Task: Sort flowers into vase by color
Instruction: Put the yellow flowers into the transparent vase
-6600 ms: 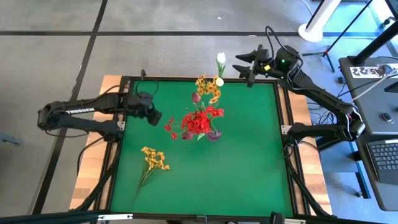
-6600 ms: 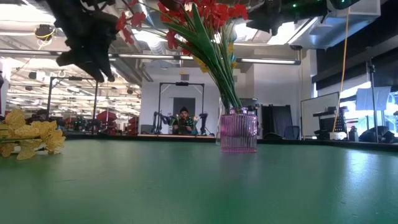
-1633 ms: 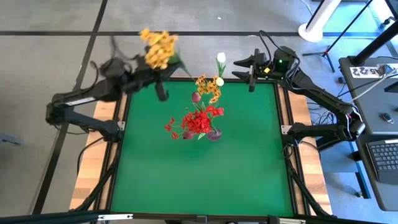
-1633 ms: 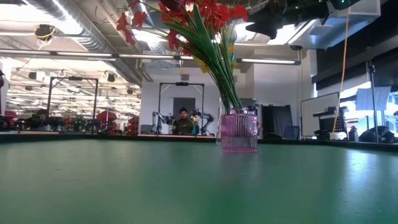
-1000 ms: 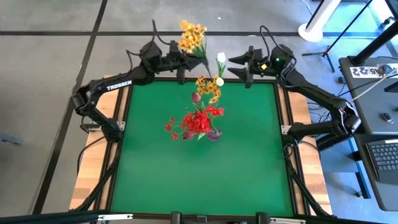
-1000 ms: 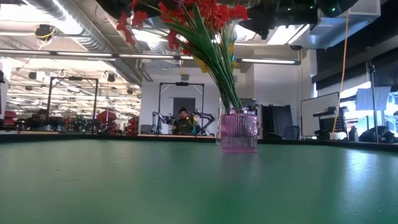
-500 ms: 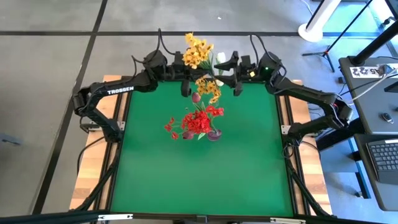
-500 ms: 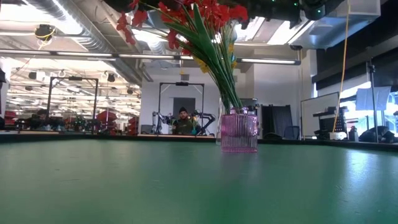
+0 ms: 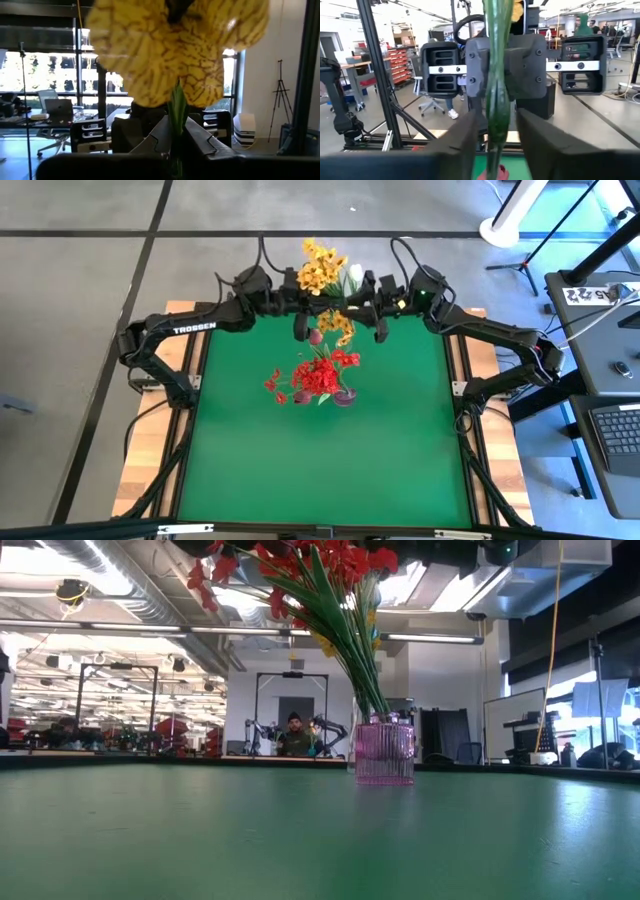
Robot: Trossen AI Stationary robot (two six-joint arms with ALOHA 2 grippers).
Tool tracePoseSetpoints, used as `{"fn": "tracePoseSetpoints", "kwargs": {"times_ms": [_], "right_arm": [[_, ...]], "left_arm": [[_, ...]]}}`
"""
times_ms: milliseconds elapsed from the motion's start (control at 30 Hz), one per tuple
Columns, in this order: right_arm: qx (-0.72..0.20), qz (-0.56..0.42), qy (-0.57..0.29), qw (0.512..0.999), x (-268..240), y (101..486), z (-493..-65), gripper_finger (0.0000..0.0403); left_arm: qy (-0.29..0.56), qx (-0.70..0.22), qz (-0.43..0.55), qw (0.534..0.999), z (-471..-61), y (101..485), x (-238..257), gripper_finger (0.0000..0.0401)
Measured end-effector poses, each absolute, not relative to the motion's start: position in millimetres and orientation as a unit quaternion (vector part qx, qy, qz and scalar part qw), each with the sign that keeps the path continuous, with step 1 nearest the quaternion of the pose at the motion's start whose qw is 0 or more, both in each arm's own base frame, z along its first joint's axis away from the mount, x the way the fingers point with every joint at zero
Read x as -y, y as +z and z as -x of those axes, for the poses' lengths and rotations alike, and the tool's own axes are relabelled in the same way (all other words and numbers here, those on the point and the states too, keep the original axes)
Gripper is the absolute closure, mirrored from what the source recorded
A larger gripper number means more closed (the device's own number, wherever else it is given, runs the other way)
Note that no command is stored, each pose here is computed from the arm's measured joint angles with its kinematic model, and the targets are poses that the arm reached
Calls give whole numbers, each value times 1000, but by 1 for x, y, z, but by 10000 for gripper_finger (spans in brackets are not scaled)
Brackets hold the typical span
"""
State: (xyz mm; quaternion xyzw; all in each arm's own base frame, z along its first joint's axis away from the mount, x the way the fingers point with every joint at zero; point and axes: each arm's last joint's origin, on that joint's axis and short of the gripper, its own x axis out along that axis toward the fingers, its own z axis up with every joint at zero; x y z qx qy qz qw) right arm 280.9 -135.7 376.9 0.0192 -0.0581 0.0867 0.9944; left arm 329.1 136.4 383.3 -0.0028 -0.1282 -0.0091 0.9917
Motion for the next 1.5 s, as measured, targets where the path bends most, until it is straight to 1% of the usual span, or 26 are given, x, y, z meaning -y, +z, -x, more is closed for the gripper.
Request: {"fn": "tracePoseSetpoints", "kwargs": {"times_ms": [133, 167, 200, 333, 433, 533, 633, 700, 767, 833, 900, 967, 1100, 1233, 1333, 1433, 1500], "right_arm": [[58, -20, 85, 994, 136, 377, -280, 366], [59, -20, 84, 995, 136, 377, -280, 381], [58, -21, 81, 995, 136, 378, -280, 385], [64, -18, 73, 995, 134, 383, -275, 374], [83, 0, 63, 995, 134, 394, -262, 390], [109, 25, 41, 993, 137, 409, -243, 393], [120, 38, 7, 992, 142, 421, -221, 392], [125, 50, -16, 991, 144, 427, -205, 396], [128, 56, -36, 990, 147, 426, -192, 396], [126, 54, -53, 989, 152, 416, -185, 395], [129, 47, -62, 989, 157, 401, -183, 396], [147, 46, -67, 986, 162, 383, -182, 397], [194, 24, -68, 978, 170, 342, -181, 394], [257, 21, -73, 963, 170, 308, -181, 394], [287, 9, -79, 955, 174, 290, -183, 397], [297, -12, -87, 951, 182, 275, -189, 396], [285, -33, -99, 953, 187, 263, -197, 392]], "left_arm": [[10, 126, 12, 992, -330, 383, -135, 376], [23, 124, 23, 992, -329, 383, -135, 371], [35, 116, 32, 992, -328, 383, -135, 364], [65, 82, 48, 993, -317, 387, -133, 322], [77, 74, 48, 993, -302, 399, -127, 280], [106, 73, 32, 991, -279, 416, -119, 236], [144, 70, 13, 987, -252, 432, -109, 202], [165, 57, 6, 985, -236, 438, -103, 187], [181, 40, 1, 983, -220, 442, -97, 179], [193, 24, 3, 981, -206, 443, -91, 177], [202, 10, 6, 979, -198, 435, -88, 178], [209, -7, 13, 978, -195, 418, -87, 179], [230, -41, 39, 972, -195, 373, -93, 179], [245, -25, 60, 967, -191, 341, -99, 179], [243, -18, 76, 967, -189, 323, -101, 179], [242, 0, 78, 967, -185, 316, -101, 179], [242, -2, 81, 967, -185, 312, -102, 179]]}}
